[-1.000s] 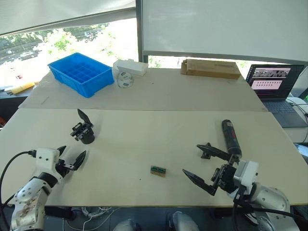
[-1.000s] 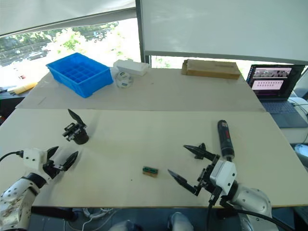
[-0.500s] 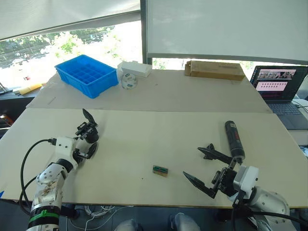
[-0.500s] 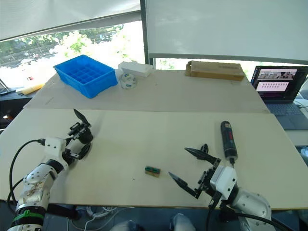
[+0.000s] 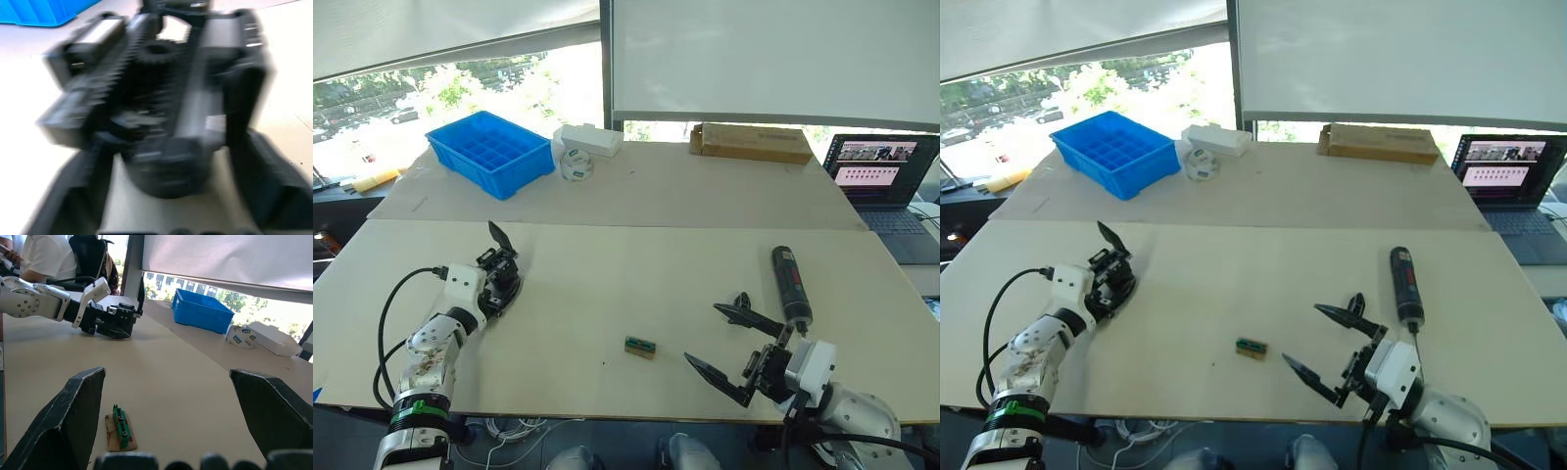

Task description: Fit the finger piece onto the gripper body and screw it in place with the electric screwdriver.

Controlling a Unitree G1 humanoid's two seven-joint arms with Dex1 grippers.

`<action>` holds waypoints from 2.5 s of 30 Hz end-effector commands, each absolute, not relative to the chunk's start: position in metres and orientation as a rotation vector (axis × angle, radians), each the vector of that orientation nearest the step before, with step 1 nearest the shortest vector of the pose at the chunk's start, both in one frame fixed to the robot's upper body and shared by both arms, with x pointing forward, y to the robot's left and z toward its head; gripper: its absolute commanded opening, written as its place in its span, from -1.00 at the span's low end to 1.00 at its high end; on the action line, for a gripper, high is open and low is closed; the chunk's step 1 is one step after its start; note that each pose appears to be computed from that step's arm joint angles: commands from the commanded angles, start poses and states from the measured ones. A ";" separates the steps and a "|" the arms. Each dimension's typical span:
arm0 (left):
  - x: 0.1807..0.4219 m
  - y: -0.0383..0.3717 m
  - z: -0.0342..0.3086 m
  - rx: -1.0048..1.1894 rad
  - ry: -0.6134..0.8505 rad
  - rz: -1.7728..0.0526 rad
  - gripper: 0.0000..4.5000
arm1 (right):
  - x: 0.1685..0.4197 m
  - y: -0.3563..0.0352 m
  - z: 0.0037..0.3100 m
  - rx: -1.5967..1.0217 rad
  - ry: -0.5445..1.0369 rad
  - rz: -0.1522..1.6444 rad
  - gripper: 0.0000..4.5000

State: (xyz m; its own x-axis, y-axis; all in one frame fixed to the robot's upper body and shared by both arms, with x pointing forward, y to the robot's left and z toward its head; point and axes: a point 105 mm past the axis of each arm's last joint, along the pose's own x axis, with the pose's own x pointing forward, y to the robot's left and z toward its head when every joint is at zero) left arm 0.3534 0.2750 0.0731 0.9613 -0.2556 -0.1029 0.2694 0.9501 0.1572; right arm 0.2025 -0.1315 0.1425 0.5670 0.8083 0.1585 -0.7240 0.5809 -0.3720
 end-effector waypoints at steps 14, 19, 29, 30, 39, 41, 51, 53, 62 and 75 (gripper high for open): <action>0.316 0.115 0.110 0.150 -0.090 -0.800 0.04 | 0.182 -0.156 0.153 -0.366 -0.306 0.881 1.00; 0.317 0.076 0.097 0.187 -0.059 -0.875 0.04 | 0.178 -0.160 0.155 -0.376 -0.298 0.850 1.00; 0.319 0.051 0.082 0.259 0.001 -0.952 0.04 | 0.174 -0.158 0.158 -0.375 -0.298 0.831 1.00; 0.320 0.052 0.081 0.266 0.004 -0.944 0.04 | 0.174 -0.159 0.159 -0.377 -0.299 0.828 1.00; 0.312 0.066 0.067 0.222 0.066 -0.951 0.89 | 0.176 -0.156 0.158 -0.375 -0.305 0.819 1.00; 0.309 0.070 0.068 0.180 0.080 -0.972 0.98 | 0.176 -0.156 0.158 -0.374 -0.306 0.817 1.00; 0.321 0.117 0.069 0.191 0.142 -1.044 0.98 | 0.177 -0.156 0.158 -0.375 -0.307 0.808 1.00; 0.325 0.116 0.071 0.210 0.139 -1.100 0.98 | 0.177 -0.156 0.158 -0.375 -0.307 0.806 1.00; 0.348 0.101 0.075 0.273 0.161 -1.312 0.98 | 0.179 -0.154 0.159 -0.376 -0.312 0.807 1.00; 0.353 0.068 0.077 0.280 0.151 -1.490 0.98 | 0.174 -0.152 0.162 -0.394 -0.301 0.779 1.00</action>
State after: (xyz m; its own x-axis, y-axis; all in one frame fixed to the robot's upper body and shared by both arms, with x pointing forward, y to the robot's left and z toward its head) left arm 0.3525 0.0715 0.0726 0.0943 -0.9562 -0.2772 0.9946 0.0787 0.0672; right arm 0.1774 -0.1551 0.1529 0.6816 0.7253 0.0970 -0.6310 0.6497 -0.4238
